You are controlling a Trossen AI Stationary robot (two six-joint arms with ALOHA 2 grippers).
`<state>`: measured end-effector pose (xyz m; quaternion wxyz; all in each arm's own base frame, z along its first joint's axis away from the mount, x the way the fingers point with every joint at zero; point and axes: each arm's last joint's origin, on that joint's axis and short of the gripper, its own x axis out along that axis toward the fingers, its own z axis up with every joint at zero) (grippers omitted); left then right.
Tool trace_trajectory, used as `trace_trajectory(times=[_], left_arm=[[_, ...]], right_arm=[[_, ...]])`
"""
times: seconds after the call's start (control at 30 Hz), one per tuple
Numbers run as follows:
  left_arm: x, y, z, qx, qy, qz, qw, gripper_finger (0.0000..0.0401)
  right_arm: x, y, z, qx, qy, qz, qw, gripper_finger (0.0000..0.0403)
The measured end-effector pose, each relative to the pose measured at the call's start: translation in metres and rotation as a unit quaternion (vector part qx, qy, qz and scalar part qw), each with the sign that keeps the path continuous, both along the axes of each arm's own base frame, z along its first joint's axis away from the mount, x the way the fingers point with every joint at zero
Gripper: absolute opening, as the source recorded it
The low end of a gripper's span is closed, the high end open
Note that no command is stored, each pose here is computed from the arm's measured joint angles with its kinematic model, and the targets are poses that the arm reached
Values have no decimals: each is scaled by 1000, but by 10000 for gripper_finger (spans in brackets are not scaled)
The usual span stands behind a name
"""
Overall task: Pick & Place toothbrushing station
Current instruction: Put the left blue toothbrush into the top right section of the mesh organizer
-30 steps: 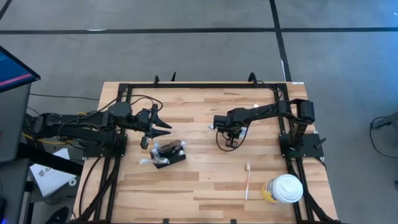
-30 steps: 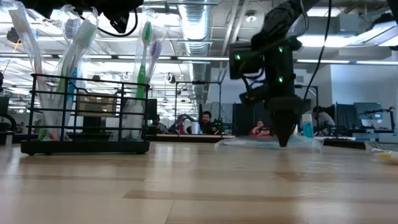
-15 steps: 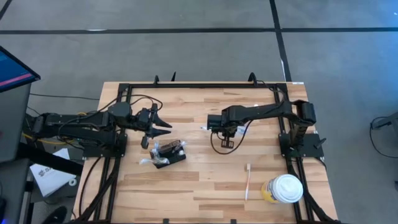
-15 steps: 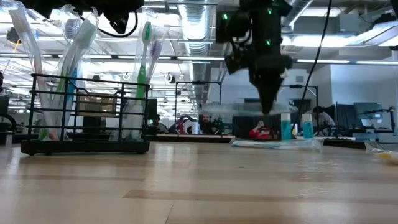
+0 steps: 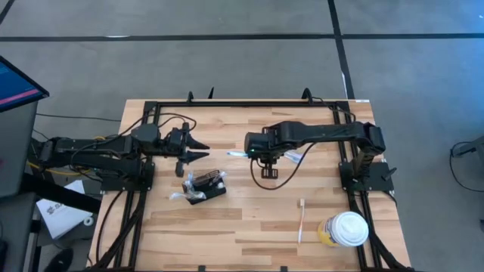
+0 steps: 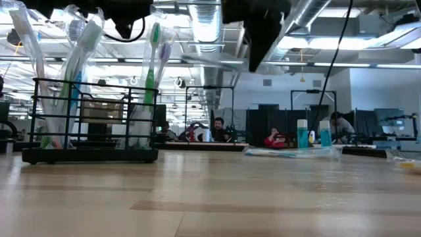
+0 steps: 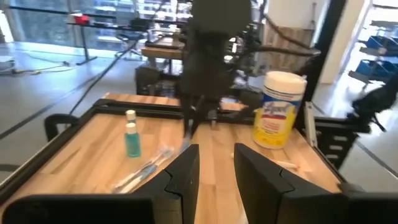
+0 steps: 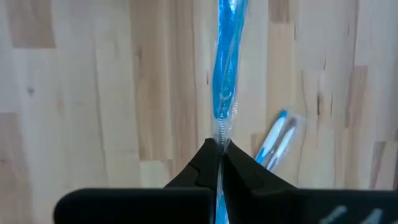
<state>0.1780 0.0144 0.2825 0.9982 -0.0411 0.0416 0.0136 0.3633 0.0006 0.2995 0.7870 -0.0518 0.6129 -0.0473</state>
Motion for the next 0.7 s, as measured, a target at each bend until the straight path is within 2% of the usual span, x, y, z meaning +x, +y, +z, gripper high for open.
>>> trace_trajectory(times=[0.17, 0.33, 0.53, 0.7], left_arm=[[0, 7, 3, -33, -18, 22, 999, 95], [5, 18, 9, -82, -19, 9, 996, 95], [36, 41, 13, -177, 20, -6, 984, 95], [63, 62, 21, -242, 44, -59, 967, 95]], right_arm=[[-3, 8, 14, -35, 3, 11, 999, 0], [-5, 19, 24, -75, -2, 36, 997, 0], [-8, 34, 36, -147, -11, 46, 988, 2], [-14, 51, 41, -224, -6, 54, 973, 2]])
